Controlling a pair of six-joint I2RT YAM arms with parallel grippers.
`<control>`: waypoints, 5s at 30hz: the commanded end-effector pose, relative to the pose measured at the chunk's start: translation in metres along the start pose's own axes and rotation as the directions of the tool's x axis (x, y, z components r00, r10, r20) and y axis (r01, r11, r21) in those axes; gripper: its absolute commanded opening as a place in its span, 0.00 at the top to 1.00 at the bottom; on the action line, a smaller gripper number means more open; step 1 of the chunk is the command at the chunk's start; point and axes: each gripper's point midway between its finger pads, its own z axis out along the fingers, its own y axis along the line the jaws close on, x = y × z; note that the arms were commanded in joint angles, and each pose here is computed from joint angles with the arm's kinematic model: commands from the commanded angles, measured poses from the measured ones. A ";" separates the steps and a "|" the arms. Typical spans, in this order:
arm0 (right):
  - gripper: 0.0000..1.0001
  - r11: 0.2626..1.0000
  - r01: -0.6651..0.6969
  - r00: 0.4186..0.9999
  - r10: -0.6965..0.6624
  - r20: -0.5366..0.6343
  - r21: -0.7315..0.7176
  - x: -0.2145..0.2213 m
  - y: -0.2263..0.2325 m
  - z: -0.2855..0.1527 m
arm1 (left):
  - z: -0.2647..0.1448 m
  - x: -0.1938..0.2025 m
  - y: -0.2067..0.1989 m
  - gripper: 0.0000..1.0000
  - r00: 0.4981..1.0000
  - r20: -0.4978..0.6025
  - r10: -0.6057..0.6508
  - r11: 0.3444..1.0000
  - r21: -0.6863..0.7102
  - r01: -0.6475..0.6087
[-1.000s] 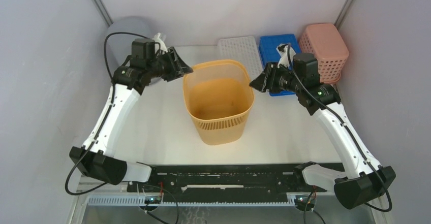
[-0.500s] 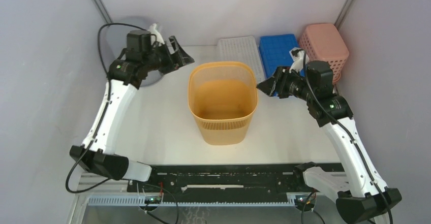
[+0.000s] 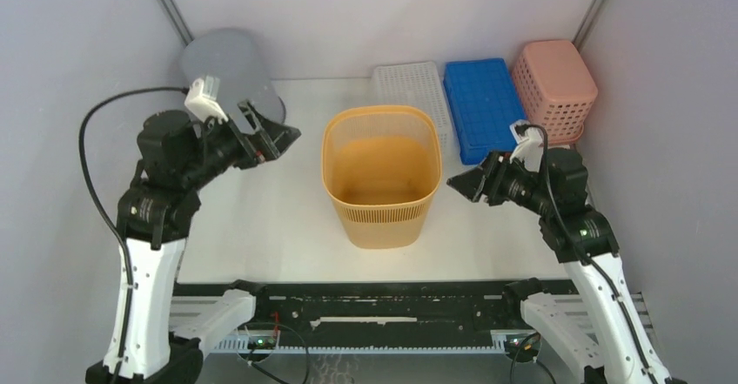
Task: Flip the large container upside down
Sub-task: Move the container to the center of the board, then turn the container upside down at the center of the board.
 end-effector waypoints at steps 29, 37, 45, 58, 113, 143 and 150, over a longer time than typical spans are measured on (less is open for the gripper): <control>0.39 0.967 -0.223 0.961 0.239 -0.140 0.120 0.085 -0.105 0.084 | 0.070 0.193 0.162 0.19 0.948 -0.202 -0.244 0.929 -0.330 0.168; 0.40 0.961 -0.266 0.947 0.275 -0.165 0.071 0.085 -0.102 0.106 | 0.106 0.202 0.157 0.20 0.923 -0.271 -0.271 0.941 -0.279 0.194; 0.40 0.955 -0.293 0.938 0.294 -0.183 0.035 0.084 -0.100 0.117 | 0.127 0.202 0.143 0.20 0.916 -0.302 -0.263 0.951 -0.240 0.194; 0.40 0.957 -0.289 0.938 0.289 -0.191 0.030 0.085 -0.098 0.118 | 0.147 0.193 0.122 0.22 0.914 -0.318 -0.250 0.962 -0.192 0.197; 0.37 0.984 -0.178 0.972 0.171 -0.159 -0.030 0.044 -0.057 0.127 | 0.029 0.045 -0.022 0.00 0.990 -0.139 0.038 0.999 0.028 -0.034; 0.37 0.892 -0.279 0.918 0.139 -0.372 -0.354 0.018 -0.006 0.258 | 0.067 0.080 -0.049 0.00 0.939 -0.279 0.202 0.978 0.014 -0.207; 0.37 0.885 -0.282 0.892 0.099 -0.441 -0.371 0.036 0.017 0.275 | 0.070 0.108 -0.060 0.00 0.883 -0.375 0.281 0.957 0.044 -0.287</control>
